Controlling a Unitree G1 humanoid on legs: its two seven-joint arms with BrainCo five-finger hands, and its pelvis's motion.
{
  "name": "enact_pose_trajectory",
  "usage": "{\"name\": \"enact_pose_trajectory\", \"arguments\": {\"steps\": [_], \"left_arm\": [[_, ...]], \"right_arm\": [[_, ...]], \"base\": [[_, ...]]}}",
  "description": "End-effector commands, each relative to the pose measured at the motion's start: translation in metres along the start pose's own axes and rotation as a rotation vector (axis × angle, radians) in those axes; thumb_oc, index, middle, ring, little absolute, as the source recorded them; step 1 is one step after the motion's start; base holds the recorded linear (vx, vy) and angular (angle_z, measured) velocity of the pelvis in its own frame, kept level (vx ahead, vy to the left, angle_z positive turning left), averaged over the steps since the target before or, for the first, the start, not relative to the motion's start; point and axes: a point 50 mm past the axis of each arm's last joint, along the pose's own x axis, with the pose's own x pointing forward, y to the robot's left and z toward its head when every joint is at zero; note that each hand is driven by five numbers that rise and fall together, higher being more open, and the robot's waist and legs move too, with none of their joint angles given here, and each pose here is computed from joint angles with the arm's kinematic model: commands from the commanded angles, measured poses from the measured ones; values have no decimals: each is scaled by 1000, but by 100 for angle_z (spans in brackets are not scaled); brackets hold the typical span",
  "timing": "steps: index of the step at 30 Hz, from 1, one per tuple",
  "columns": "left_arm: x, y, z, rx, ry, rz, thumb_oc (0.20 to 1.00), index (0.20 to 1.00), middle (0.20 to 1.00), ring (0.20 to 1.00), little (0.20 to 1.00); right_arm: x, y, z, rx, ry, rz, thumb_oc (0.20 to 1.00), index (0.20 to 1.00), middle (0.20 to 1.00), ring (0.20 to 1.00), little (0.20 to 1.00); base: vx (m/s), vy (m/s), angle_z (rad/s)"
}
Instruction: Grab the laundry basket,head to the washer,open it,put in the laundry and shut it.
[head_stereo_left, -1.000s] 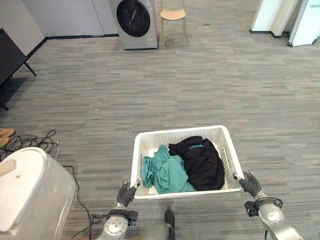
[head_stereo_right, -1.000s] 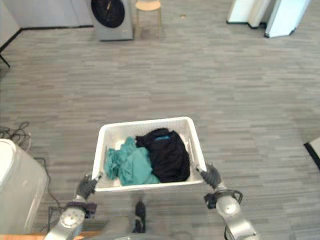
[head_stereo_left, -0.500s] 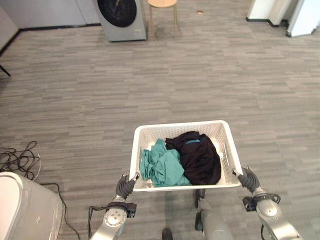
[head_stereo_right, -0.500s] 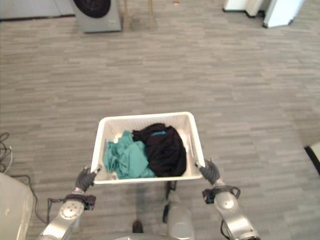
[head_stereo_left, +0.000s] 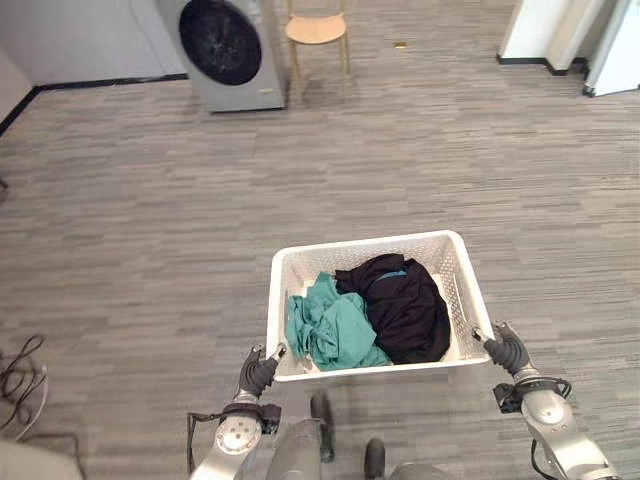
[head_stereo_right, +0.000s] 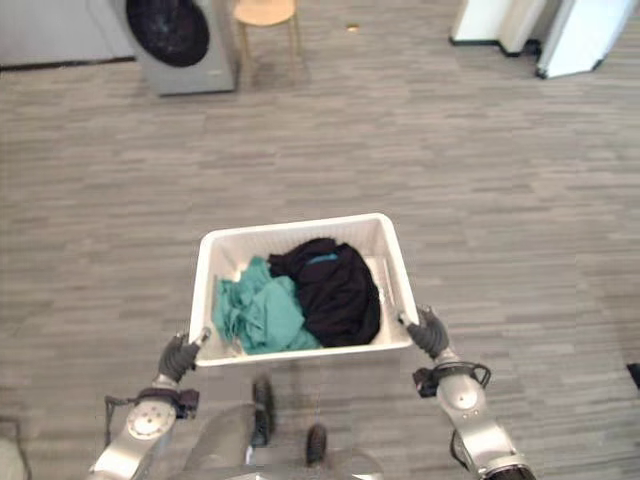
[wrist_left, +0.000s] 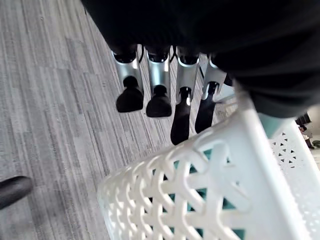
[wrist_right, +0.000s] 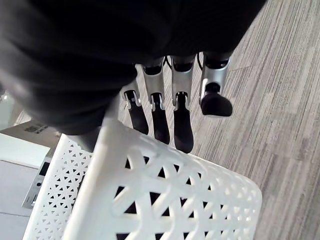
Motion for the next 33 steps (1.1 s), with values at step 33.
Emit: {"name": "enact_pose_trajectory", "arguments": {"steps": [33], "left_arm": [[10, -5, 54, -100, -270, -51, 200, 200, 200, 200, 200]], "right_arm": [[-2, -3, 34, 167, -211, 7, 200, 200, 200, 200, 200]], "base": [[509, -41, 11]]}}
